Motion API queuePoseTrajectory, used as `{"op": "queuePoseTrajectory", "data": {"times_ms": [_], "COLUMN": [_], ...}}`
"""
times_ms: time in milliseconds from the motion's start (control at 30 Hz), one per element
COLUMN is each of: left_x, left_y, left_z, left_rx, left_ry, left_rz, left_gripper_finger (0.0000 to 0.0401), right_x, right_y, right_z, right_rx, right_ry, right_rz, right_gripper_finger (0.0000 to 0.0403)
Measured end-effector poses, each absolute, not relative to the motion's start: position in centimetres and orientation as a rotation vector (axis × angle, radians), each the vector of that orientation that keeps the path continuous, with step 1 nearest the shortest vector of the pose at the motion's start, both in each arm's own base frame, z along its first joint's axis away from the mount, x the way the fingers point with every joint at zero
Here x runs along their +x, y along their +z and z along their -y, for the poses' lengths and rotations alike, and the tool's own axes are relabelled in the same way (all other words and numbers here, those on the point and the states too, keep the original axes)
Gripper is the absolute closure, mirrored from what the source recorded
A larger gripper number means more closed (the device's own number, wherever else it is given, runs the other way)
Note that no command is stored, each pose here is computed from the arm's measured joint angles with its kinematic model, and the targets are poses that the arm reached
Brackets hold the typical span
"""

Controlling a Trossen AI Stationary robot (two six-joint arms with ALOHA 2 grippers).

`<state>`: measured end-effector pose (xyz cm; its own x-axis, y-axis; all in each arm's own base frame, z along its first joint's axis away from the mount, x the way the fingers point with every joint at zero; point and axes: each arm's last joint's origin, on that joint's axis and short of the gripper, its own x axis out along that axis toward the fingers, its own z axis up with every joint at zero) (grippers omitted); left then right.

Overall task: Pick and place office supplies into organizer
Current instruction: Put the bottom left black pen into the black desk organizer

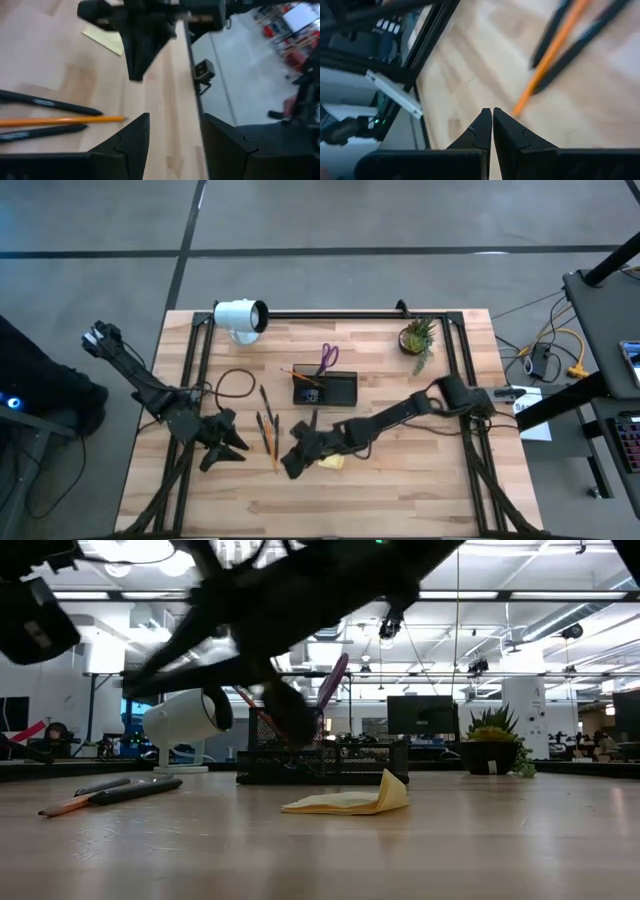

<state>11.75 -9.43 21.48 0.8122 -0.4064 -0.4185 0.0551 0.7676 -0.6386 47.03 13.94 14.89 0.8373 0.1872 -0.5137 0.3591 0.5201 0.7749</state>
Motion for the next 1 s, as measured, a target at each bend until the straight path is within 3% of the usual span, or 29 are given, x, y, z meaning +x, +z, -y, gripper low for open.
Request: {"op": "queuePoseTrajectory", "data": {"times_ms": [233, 400, 600, 1000], "left_x": [11.1, 11.0, 10.5, 9.4], "left_y": [20.6, 21.1, 21.4, 21.6], "left_z": [10.2, 10.2, 9.4, 7.9], "left_rx": [-0.715, -0.703, -0.660, -0.606], "left_ry": [-0.315, -0.332, -0.294, -0.207], "left_rz": [-0.598, -0.554, -0.474, -0.421], "left_gripper_finger": [0.0240, 0.0240, 0.0240, 0.0240], "right_x": [49.8, 50.0, 50.1, 50.7], "right_y": [15.3, 17.2, 19.3, 16.7], "right_z": [-14.1, -12.1, -10.4, -9.4], "right_rx": [0.890, 0.695, 0.636, 0.821], "right_ry": [-0.140, -0.289, -0.426, -0.511], "right_rz": [-0.635, -0.761, -0.779, -0.803], "right_gripper_finger": [0.0394, 0.0394, 0.0388, 0.0270]}}
